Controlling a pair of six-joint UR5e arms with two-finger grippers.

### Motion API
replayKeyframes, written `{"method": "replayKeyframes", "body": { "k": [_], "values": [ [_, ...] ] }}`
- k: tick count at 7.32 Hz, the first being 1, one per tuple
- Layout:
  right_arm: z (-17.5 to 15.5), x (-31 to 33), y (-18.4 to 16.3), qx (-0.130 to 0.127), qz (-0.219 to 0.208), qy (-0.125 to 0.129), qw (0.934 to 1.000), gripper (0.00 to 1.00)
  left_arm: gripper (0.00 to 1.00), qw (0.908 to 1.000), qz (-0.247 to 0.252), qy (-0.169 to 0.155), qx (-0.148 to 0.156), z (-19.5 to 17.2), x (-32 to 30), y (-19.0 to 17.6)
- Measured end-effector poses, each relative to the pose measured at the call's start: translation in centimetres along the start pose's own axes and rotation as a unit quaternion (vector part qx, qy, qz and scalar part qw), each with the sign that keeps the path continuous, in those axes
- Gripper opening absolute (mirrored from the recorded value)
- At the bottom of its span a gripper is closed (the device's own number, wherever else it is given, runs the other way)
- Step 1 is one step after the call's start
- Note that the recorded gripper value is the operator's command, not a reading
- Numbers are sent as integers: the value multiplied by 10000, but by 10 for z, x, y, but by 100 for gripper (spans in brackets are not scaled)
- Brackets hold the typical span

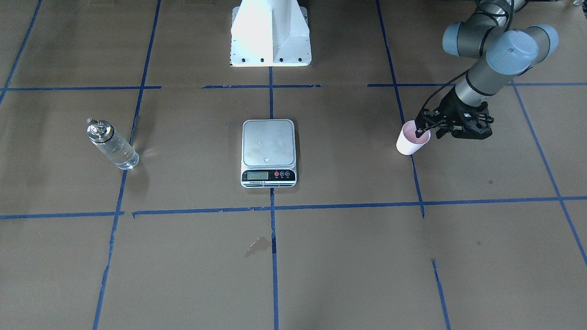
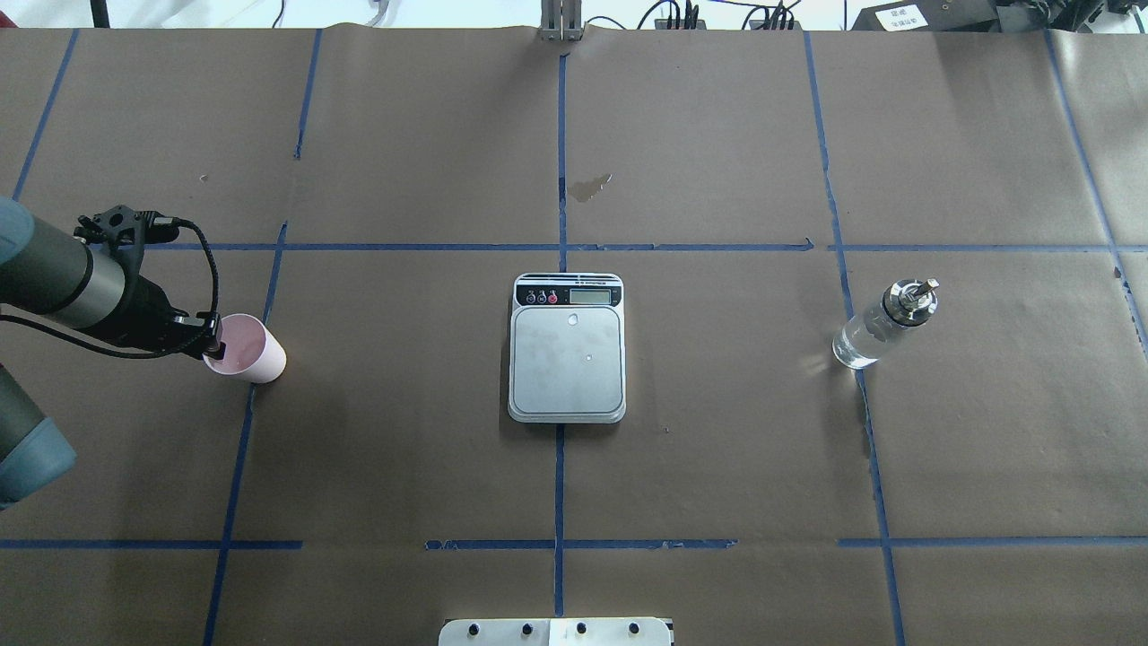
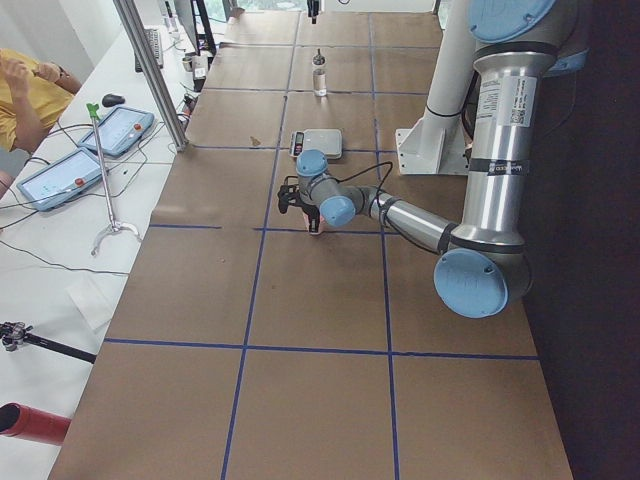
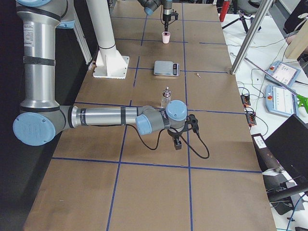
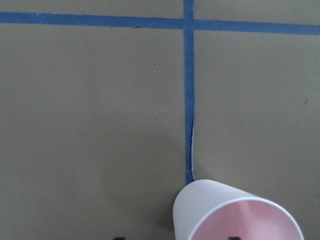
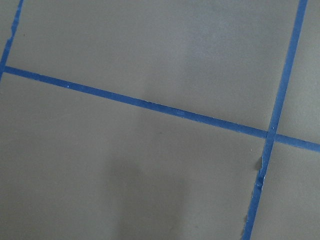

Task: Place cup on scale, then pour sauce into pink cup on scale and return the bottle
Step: 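Carry the pink cup with the left gripper onto the scale and release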

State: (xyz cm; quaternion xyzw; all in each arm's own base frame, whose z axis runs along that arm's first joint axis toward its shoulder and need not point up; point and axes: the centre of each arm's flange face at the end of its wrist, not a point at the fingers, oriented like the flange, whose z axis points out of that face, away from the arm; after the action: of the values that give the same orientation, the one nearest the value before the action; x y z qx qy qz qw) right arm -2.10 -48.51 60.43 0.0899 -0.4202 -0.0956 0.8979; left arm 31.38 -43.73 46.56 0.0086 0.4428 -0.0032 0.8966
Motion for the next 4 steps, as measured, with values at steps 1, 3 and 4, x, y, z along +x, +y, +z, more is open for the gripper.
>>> {"method": "replayKeyframes", "body": {
  "k": [1,3,4],
  "values": [
    [0,0,0,0,1,4,10000,100,0,9999,-124,13,4,-3,4,-1],
    [0,0,-1,5,-3,9,10000,100,0,9986,-461,246,25,-25,41,-9],
    [-1,-1,-3,17,-14,3,10000,100,0,9968,-675,432,29,-46,83,-18]
  ]
}}
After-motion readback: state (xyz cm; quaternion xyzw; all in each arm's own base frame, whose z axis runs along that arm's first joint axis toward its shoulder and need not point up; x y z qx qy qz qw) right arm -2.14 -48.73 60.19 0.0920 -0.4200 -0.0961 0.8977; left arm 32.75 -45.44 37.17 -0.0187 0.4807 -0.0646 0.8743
